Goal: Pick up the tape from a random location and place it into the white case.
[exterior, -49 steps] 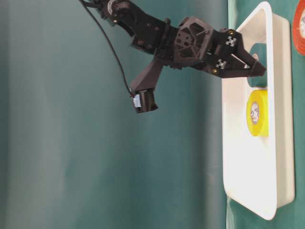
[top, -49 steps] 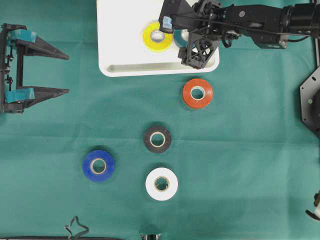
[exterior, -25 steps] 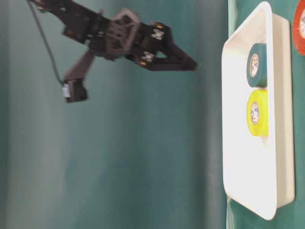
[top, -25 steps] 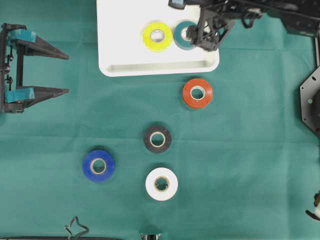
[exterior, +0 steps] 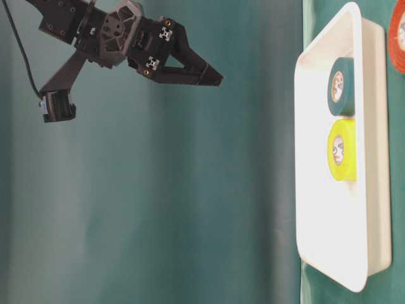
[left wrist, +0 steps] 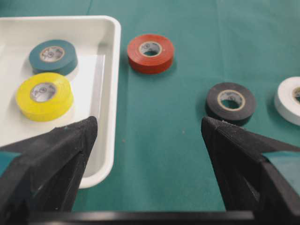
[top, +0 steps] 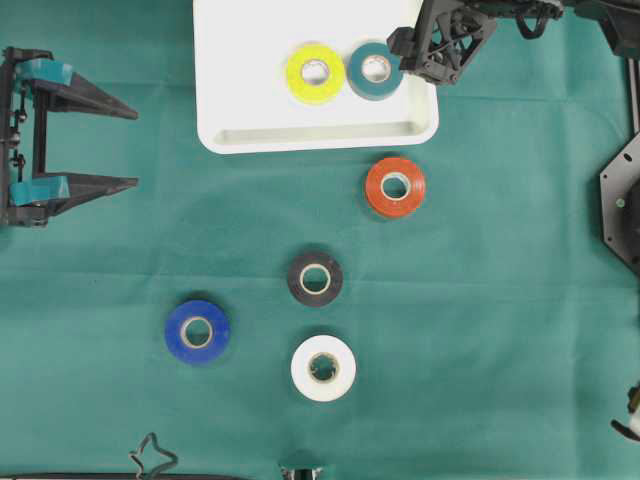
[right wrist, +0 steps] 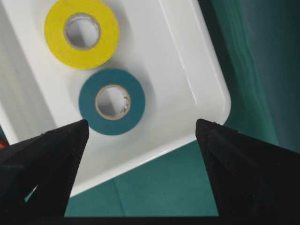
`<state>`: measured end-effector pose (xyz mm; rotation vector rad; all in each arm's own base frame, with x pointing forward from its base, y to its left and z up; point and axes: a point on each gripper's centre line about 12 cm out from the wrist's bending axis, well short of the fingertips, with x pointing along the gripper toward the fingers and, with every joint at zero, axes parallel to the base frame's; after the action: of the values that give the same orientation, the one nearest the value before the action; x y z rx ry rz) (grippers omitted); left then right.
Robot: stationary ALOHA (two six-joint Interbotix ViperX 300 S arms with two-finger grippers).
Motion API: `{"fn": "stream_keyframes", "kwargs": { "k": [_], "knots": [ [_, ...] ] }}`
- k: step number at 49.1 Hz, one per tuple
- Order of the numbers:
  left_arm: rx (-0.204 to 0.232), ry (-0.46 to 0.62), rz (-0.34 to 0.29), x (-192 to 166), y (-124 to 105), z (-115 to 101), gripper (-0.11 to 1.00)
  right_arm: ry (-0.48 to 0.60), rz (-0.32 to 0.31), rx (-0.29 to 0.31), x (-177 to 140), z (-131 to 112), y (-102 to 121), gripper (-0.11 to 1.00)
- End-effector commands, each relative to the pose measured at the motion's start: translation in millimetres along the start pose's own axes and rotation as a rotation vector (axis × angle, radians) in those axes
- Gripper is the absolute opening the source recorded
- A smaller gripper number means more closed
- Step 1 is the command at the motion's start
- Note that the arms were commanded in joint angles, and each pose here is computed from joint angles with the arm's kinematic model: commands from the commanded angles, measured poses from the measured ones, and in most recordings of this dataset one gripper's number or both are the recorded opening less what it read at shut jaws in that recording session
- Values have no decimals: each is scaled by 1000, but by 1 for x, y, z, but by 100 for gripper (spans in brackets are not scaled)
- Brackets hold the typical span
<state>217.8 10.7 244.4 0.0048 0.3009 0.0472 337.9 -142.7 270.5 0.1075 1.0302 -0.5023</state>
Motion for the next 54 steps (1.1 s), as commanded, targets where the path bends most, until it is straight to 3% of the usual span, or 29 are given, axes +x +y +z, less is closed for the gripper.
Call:
{"fn": "stream_keyframes", "kwargs": {
  "k": [1,11,38,54],
  "knots": [
    [-2,-25,3,1,1,8,96,-54,2,9,-14,10,-2,90],
    [-2,-23,3,1,1,8,96,-58,32,-17,-17,9,14,90],
    [-5,-24,11,1,2,8,96,-79,174,-192,-36,-5,105,89],
    [-5,-23,11,1,2,8,96,-105,189,-196,-45,-7,107,89]
  ]
}}
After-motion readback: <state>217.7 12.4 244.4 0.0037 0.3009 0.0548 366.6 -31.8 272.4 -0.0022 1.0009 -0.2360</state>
